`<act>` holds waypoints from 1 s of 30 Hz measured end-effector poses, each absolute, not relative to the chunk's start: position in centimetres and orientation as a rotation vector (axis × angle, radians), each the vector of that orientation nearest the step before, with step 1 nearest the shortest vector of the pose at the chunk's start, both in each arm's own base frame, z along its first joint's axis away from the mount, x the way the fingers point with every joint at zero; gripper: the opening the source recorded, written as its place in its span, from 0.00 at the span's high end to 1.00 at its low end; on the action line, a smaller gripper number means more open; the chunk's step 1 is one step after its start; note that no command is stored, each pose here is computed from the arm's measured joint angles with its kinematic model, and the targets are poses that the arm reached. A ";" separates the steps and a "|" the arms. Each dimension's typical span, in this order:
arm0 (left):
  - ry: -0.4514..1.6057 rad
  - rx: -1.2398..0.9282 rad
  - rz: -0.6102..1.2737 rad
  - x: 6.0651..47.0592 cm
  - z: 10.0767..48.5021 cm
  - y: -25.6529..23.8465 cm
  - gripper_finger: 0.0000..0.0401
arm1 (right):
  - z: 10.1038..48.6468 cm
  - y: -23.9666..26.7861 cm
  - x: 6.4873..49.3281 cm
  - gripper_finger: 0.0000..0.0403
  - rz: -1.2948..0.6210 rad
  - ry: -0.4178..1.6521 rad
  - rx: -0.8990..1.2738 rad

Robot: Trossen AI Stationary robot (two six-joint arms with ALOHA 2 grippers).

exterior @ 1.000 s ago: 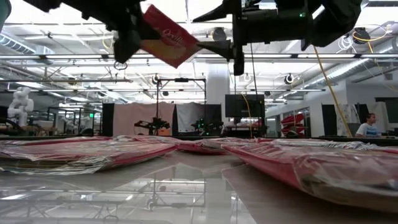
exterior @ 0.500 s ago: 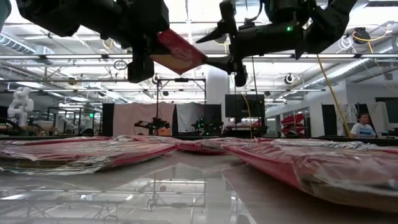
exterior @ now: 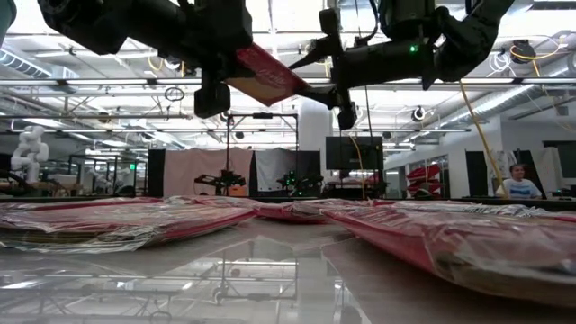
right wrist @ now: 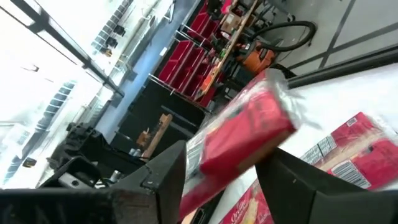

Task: Sort popcorn bags into baskets
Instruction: Put the red popcorn bag into the green bin

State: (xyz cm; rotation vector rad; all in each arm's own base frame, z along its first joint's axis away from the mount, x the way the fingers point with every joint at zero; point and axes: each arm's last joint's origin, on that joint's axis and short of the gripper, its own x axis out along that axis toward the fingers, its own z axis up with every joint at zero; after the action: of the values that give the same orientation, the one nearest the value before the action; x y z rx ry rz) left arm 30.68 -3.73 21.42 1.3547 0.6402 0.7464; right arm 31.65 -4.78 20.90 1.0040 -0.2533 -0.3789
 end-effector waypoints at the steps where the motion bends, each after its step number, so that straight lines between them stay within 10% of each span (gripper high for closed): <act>1: 0.635 1.356 0.741 30.7 21.4 -3.7 0.94 | 20.9 -4.8 31.6 0.56 -0.380 -0.253 1.001; 14: 0.562 1.296 0.704 30.9 21.4 -3.6 0.90 | 21.2 -5.9 31.5 0.74 -0.398 -0.284 0.918; 30: 0.612 1.105 0.862 28.9 21.4 -7.9 0.38 | 24.1 -7.1 29.8 0.96 -0.355 -0.202 0.686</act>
State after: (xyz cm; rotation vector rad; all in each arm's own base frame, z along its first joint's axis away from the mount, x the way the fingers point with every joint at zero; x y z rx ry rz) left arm 28.89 -7.92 21.39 1.1054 0.6121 0.8622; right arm 29.84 -7.13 24.15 0.6865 -0.2022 -0.3553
